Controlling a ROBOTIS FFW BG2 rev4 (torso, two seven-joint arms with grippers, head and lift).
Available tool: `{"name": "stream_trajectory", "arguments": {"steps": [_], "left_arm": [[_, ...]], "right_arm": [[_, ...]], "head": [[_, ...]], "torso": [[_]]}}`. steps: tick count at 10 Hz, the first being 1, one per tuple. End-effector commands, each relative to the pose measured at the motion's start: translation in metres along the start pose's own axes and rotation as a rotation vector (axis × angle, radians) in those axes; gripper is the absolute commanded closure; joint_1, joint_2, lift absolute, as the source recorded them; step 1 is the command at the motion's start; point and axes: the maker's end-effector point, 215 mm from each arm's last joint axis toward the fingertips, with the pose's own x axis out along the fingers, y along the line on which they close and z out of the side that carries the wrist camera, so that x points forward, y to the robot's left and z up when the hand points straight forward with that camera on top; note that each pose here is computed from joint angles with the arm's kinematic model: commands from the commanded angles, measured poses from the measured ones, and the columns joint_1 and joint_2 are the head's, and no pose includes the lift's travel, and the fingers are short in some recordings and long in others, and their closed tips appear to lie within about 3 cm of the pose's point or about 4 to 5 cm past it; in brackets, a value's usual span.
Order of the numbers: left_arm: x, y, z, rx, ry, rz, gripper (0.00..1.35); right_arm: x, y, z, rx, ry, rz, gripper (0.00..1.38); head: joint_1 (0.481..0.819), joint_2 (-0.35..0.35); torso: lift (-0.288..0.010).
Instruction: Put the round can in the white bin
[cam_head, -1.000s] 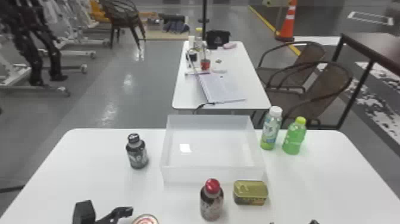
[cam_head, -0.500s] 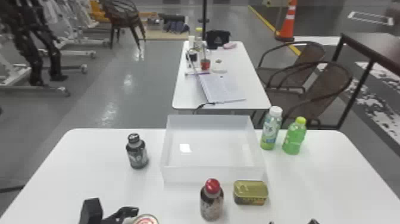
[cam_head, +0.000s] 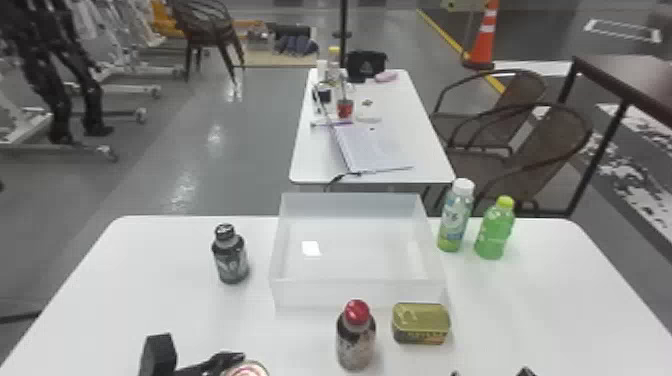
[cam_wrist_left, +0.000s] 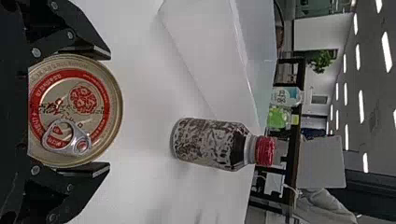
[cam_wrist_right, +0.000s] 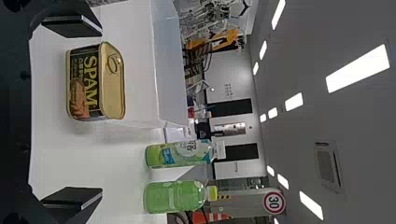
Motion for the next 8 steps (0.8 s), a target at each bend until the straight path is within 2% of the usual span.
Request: {"name": "stream_trajectory", "arguments": {"steps": [1, 4, 6, 8], "left_arm": [[0.001, -0.002, -0.004, -0.015, 0.0, -0.003, 0.63], [-0.001, 0.001, 0.0, 0.008, 0.014, 0.009, 0.69], [-0.011, 0.021, 0.021, 0.05, 0.015, 0.071, 0.74], [-0.016, 0.035, 0.048, 0.074, 0.01, 0.103, 0.74]], "right_arm": [[0.0, 0.0, 0.001, 0.0, -0.002, 0.0, 0.09], [-0.001, 0.0, -0.001, 0.001, 0.001, 0.0, 0.09], [-0.002, 0.0, -0.001, 0.002, 0.002, -0.001, 0.09], [-0.003, -0.001, -0.002, 0.002, 0.004, -0.003, 0.09]], "head": [[0.549, 0.0], [0.549, 0.0], [0.549, 0.0], [0.549, 0.0]], "torso": [[-0.1], [-0.1], [-0.1], [-0.1]]}}
